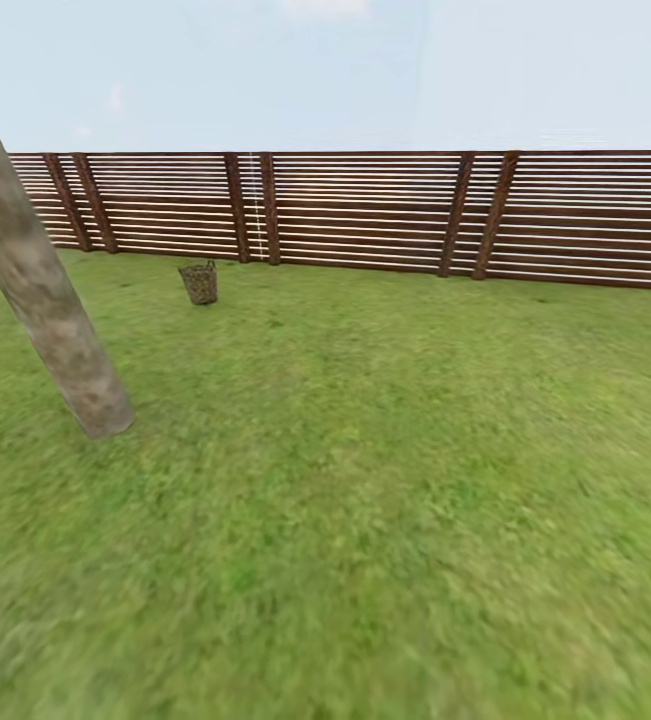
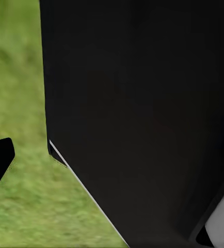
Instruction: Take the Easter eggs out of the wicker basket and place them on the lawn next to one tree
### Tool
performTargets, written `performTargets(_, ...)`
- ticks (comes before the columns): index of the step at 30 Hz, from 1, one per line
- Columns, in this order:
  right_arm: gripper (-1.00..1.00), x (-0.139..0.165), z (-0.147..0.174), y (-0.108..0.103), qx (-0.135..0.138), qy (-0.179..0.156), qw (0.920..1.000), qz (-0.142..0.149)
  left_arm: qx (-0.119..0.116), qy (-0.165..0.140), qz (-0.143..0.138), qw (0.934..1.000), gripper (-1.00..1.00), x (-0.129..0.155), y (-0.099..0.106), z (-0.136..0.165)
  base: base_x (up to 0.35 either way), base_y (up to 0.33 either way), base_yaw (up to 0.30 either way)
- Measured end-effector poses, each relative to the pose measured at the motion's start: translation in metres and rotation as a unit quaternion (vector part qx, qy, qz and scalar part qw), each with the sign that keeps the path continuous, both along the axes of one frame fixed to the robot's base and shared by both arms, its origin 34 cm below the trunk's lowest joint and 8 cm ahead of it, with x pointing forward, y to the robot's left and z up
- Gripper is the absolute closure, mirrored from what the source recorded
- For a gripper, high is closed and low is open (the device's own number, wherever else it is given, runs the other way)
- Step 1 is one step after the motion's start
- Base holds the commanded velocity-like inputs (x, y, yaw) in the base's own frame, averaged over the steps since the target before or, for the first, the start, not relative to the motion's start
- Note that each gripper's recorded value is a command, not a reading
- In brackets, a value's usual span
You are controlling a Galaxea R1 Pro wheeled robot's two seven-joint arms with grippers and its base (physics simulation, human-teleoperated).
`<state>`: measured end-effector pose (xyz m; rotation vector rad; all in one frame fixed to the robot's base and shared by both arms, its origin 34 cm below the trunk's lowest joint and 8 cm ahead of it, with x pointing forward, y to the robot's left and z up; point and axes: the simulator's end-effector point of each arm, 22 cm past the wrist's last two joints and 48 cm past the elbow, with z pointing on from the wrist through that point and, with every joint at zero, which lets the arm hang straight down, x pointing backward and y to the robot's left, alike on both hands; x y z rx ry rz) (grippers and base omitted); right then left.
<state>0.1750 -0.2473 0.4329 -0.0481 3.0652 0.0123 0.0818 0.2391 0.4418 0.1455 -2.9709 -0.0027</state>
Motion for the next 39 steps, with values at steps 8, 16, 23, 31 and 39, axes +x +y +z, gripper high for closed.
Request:
performTargets(8, -1.0, 0.0, 0.0, -0.0004, 0.0, 0.0, 1.0, 0.0, 0.0, 0.0, 0.0, 1.0, -1.0, 0.0, 0.0, 0.0, 0.336, 0.0, 0.0)
performTargets(16, -1.0, 0.0, 0.0, 0.0001, 0.0, 0.0, 1.0, 0.0, 0.0, 0.0, 0.0, 1.0, -1.0, 0.0, 0.0, 0.0, 0.336, 0.0, 0.0)
performTargets(23, -1.0, 0.0, 0.0, -0.0005, 0.0, 0.0, 1.0, 0.0, 0.0, 0.0, 0.0, 1.0, -1.0, 0.0, 0.0001, 0.0, 0.336, 0.0, 0.0)
performTargets(31, -1.0, 0.0, 0.0, 0.0003, 0.0, 0.0, 1.0, 0.0, 0.0, 0.0, 0.0, 1.0, -1.0, 0.0, 0.0001, 0.0, 0.336, 0.0, 0.0)
performTargets(39, -1.0, 0.0, 0.0, 0.0014, 0.001, 0.0, 1.0, 0.0, 0.0, 0.0, 0.0, 1.0, -1.0, 0.0, 0.0001, 0.0, 0.336, 0.0, 0.0)
